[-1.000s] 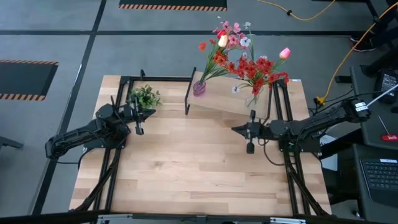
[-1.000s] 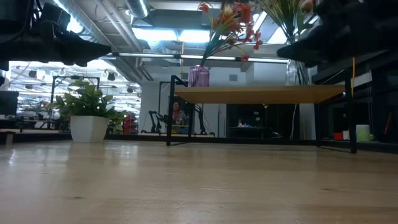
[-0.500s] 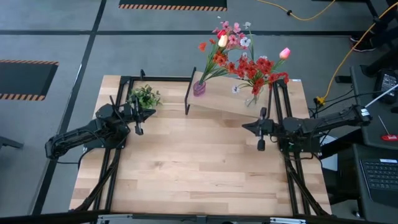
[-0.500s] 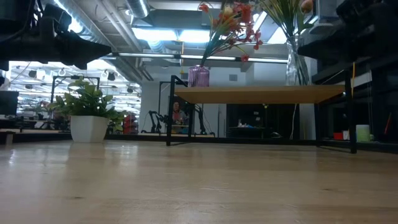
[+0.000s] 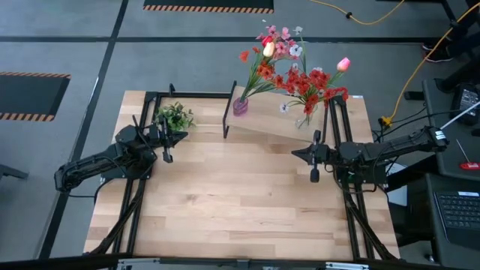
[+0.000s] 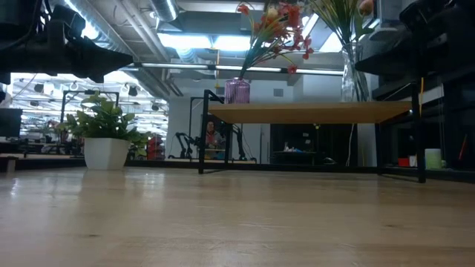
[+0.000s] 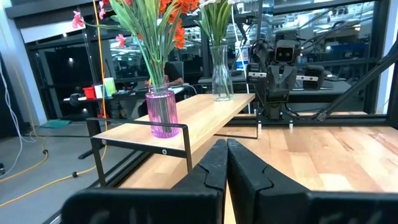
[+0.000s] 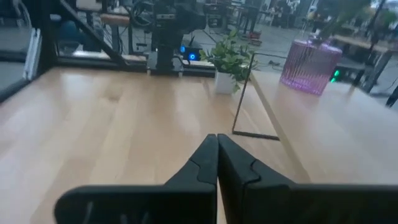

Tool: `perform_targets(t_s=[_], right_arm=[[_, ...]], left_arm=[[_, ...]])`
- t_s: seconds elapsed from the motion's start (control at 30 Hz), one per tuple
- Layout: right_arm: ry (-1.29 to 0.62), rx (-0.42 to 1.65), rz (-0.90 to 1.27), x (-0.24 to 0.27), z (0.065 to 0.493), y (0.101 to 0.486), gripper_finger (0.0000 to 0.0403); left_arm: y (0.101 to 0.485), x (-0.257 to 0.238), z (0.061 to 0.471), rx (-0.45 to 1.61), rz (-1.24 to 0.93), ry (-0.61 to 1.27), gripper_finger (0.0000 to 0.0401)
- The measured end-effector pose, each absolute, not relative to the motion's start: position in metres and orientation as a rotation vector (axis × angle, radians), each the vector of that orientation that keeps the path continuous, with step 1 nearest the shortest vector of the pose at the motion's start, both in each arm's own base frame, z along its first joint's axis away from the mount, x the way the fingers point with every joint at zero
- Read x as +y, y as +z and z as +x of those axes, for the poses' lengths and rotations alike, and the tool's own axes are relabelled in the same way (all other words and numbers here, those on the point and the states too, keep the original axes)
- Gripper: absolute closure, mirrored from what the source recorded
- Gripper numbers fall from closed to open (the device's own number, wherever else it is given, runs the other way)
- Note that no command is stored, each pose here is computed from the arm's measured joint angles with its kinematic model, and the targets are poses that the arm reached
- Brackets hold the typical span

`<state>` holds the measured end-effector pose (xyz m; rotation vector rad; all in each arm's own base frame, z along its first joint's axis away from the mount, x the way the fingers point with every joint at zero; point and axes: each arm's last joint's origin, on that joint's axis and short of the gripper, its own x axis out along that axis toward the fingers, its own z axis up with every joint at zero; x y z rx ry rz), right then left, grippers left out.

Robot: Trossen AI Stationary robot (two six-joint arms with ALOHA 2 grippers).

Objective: Pick and place flowers into a vace then onto a shelf
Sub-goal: Return to Home Position

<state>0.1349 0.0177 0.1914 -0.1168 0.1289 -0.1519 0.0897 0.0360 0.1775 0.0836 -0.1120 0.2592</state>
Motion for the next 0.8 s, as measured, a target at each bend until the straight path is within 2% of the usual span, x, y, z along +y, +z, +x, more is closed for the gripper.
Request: perform_targets(t_s=[0.17,0.3,0.5,0.7,0.8], right_arm=[[-0.160,0.118,0.018,0.018,0.135,0.191,0.0399],[-0.154,0.122,0.043,0.018,0.134,0.191,0.0399],[0.036,0.184,0.085,0.024,0.136,0.185,0.0399],[0.171,0.111,0.078,0.035,0.129,0.193,0.0398],[0.237,0.043,0.092,0.036,0.118,0.184,0.0398]], left_arm=[[0.177,0.036,0.090,-0.112,0.084,0.259,0.0395],[0.177,0.036,0.090,-0.112,0.083,0.259,0.0396],[0.177,0.036,0.090,-0.111,0.084,0.259,0.0396],[0.177,0.036,0.090,-0.111,0.084,0.259,0.0396],[0.177,0.036,0.090,-0.111,0.083,0.260,0.0397]])
